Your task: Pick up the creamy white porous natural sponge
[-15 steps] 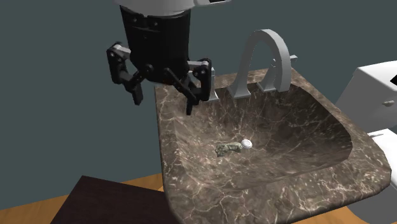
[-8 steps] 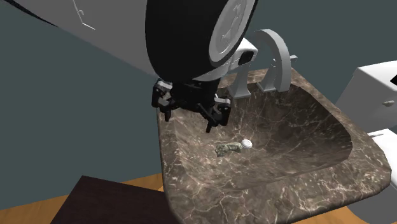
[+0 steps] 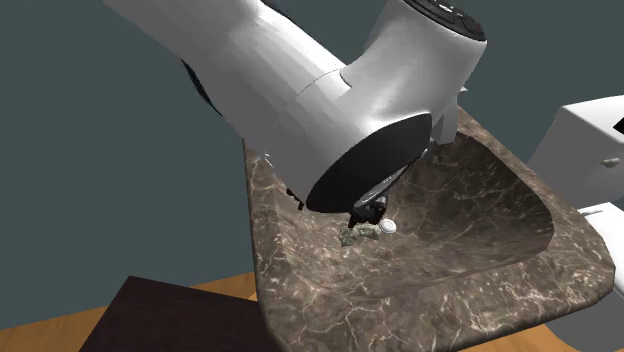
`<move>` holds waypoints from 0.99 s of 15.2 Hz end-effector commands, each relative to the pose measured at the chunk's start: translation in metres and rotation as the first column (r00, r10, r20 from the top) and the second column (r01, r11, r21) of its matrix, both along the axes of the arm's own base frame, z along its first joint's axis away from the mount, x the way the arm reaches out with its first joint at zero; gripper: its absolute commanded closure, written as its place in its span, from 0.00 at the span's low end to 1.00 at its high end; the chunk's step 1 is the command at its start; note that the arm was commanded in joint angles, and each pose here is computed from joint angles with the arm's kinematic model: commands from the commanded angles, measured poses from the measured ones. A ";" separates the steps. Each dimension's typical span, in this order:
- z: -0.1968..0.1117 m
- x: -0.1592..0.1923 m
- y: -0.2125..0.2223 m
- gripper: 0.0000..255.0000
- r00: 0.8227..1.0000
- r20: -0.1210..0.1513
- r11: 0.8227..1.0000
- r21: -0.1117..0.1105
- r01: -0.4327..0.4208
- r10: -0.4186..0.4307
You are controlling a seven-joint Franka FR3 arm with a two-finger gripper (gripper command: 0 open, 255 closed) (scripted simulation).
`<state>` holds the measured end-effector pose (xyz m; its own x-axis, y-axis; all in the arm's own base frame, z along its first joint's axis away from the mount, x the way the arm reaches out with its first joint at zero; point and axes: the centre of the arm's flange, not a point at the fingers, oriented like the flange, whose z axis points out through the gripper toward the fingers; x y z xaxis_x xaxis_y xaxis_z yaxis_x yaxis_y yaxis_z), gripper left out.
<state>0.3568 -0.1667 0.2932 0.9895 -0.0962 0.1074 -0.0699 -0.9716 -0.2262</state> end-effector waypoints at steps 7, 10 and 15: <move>-0.097 0.023 -0.044 0.00 0.996 0.061 0.997 0.059 0.058 -0.061; -0.133 0.033 -0.060 0.00 0.993 0.081 0.994 0.083 0.078 -0.084; -0.165 0.038 -0.066 0.00 0.991 0.090 0.992 0.094 0.086 -0.094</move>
<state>0.3937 -0.2328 0.1350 0.9629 -0.1965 0.1852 -0.1299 -0.9384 -0.3203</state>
